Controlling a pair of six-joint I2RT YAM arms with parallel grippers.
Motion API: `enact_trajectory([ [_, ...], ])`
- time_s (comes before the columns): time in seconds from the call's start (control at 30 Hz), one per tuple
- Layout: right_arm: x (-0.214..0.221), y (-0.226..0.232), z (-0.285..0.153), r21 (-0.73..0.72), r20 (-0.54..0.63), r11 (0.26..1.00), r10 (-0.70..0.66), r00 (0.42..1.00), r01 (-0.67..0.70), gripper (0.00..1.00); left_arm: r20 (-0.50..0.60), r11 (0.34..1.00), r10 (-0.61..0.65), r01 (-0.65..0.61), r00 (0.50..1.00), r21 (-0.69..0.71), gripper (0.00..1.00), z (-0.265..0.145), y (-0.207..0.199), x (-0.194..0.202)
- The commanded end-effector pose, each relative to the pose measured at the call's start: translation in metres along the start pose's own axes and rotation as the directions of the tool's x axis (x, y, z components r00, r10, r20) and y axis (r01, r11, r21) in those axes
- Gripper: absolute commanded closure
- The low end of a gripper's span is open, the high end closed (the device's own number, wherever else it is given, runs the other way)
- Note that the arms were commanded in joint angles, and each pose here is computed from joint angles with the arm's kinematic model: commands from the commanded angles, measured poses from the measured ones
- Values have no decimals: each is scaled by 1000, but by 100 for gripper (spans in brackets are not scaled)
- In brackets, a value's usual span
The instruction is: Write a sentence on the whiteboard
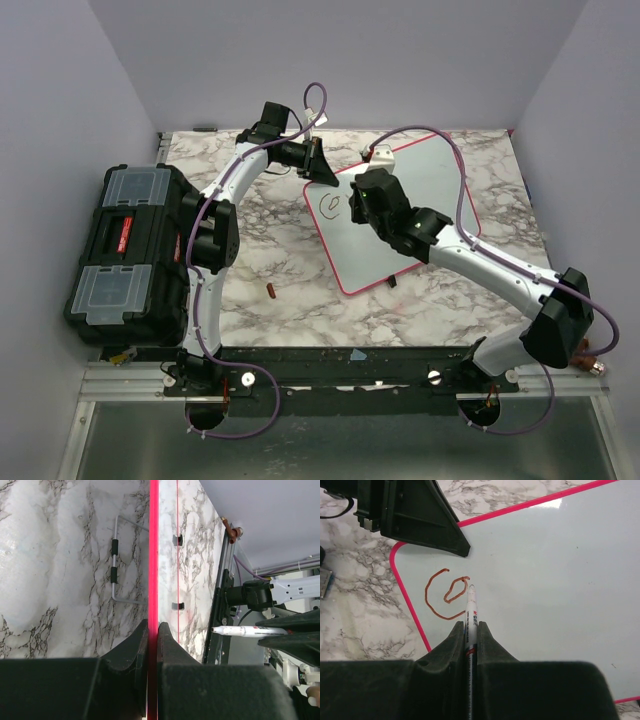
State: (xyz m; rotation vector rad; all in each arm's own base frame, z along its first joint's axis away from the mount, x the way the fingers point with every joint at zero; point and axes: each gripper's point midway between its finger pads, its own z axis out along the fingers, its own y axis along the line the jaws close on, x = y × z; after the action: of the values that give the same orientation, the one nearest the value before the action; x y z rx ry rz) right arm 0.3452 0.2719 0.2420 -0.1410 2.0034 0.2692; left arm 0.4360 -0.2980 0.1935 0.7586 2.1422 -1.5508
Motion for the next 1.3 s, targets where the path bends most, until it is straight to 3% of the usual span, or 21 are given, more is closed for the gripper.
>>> enact_trajectory([
  [0.0, -8, -5, 5, 26, 53, 1000, -5, 999, 3, 99, 10, 987, 160, -160, 987, -21, 100, 2, -1, -7],
  [0.83, -16, -11, 22, 46, 71, 999, 11, 997, -14, 99, 15, 986, 163, -163, 986, -20, 100, 1, 1, -8],
  [1.27, -8, 6, 34, -22, 41, 1000, 10, 999, -9, 99, 16, 986, 164, -164, 986, -18, 100, 1, 0, -8],
])
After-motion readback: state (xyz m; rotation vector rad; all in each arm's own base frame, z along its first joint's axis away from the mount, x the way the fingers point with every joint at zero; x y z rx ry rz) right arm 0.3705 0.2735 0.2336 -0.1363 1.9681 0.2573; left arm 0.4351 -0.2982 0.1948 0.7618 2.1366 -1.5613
